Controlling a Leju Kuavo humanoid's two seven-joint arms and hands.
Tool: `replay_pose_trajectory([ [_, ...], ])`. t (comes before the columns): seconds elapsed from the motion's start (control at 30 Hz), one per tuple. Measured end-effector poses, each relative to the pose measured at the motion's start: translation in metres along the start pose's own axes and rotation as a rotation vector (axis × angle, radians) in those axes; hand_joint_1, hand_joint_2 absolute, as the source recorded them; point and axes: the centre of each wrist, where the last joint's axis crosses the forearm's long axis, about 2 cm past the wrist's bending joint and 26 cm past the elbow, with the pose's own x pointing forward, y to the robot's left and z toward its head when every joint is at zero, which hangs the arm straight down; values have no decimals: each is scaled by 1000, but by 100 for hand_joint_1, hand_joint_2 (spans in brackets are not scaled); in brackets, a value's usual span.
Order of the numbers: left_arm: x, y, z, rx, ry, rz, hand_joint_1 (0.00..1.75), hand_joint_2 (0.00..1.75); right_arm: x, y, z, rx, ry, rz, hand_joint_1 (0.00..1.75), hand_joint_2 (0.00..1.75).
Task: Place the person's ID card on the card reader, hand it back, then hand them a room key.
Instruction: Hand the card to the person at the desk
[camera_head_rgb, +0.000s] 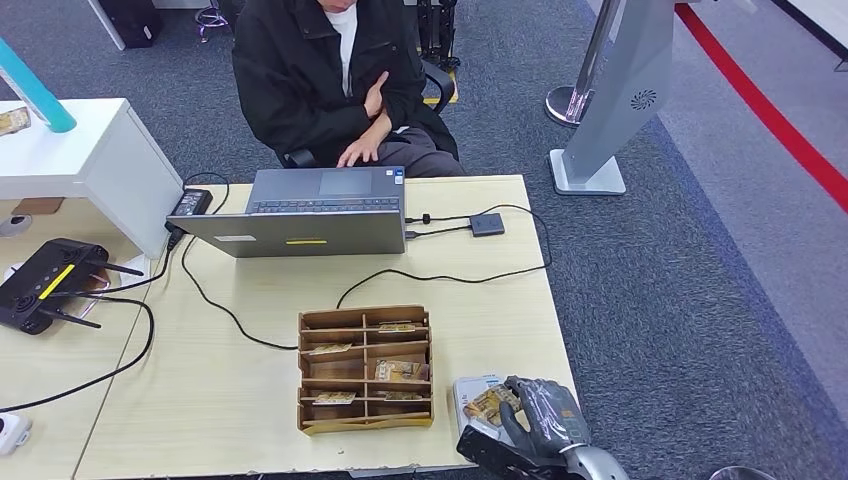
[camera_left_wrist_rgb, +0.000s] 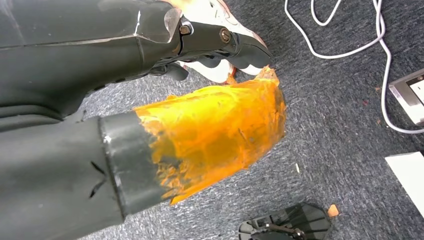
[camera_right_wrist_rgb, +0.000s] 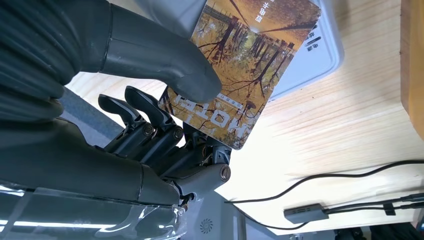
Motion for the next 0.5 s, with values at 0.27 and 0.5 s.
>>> replay_pose_trajectory([
  [0.27,0,0,0,-2,3,-1,0,0,1,0,-1,2,1,14,175,175],
  [0.5,0,0,0,-4,5,-1,0,0,2,0,-2,-1,-2,21,175,175],
])
